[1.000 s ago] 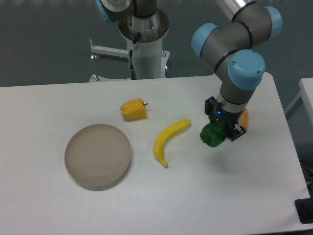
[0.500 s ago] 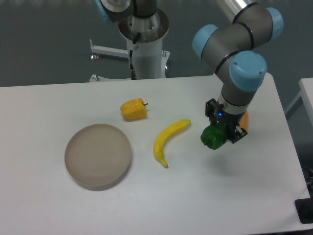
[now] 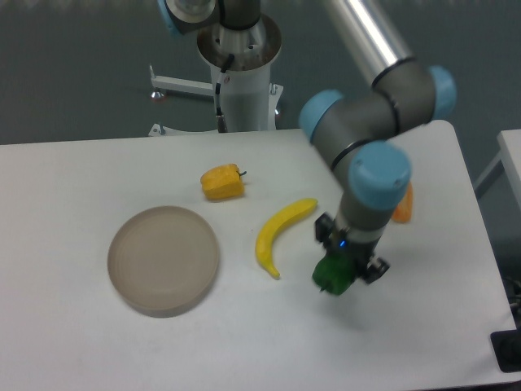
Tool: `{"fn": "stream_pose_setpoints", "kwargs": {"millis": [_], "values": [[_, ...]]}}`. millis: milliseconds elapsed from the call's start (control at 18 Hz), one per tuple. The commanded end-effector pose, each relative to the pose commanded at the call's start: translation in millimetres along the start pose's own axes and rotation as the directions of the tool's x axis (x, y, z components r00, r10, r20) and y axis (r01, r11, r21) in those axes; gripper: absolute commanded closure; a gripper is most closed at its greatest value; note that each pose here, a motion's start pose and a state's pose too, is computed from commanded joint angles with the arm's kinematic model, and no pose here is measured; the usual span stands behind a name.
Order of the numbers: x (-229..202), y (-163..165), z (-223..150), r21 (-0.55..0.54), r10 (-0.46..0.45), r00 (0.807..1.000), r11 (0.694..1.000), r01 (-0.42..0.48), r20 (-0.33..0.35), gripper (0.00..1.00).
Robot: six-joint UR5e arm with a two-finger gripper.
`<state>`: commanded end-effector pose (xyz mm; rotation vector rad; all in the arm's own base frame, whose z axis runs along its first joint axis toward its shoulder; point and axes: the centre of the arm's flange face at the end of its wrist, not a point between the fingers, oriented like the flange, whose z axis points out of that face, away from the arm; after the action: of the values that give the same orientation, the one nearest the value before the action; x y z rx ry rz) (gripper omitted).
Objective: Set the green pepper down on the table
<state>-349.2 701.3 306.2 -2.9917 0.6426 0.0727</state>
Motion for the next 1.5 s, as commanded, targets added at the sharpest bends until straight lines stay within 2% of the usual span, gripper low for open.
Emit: {"fn": "stream_pose_setpoints", "kwargs": {"millis": [111,278,444,611,667,722,778,833,889,1278,1389,1500], "values": [[5.5,-8.3,12.0,-0.010,0.009,1.000,1.000,-0.009,-0.011,0.95],[9.1,-13.6,27.0,-0.022,-0.032,0.999,0.999,0.031,-0.025,0.94],[6.2,-20.6,38.3,-0.006,-0.057,0.998,0.998,0.057,0.001,0.89],[5.2,-23.6,40.9,0.012,-0.073,0.997,0.997,0.073,0.009,0.74],[5.2,-23.8,40.7,0.014,-0.069,0.998,0.998,0.069,0.010,0.65],[5.1,-24.0,40.6,0.016,-0.061,0.998,0.998,0.061,0.010,0.51],[4.7,-24.3,38.7,0.020,-0.061,0.998,0.998,0.061,0.016,0.34],[5.8,-25.5,36.7,0.025,-0.059,0.998,0.998,0.059,0.018,0.09],[6.8,-23.7,34.1,0.028,-0.059,0.998,0.998,0.059,0.019,0.00],[4.1,-11.9,-12.6,0.048,-0.076,0.995,0.996,0.073,0.067,0.00],[-6.2,6.5,-33.7,0.054,-0.099,0.991,0.994,0.094,0.089,0.00],[-14.8,25.1,-53.3,0.055,-0.070,0.992,0.996,0.064,0.104,0.00]]}}
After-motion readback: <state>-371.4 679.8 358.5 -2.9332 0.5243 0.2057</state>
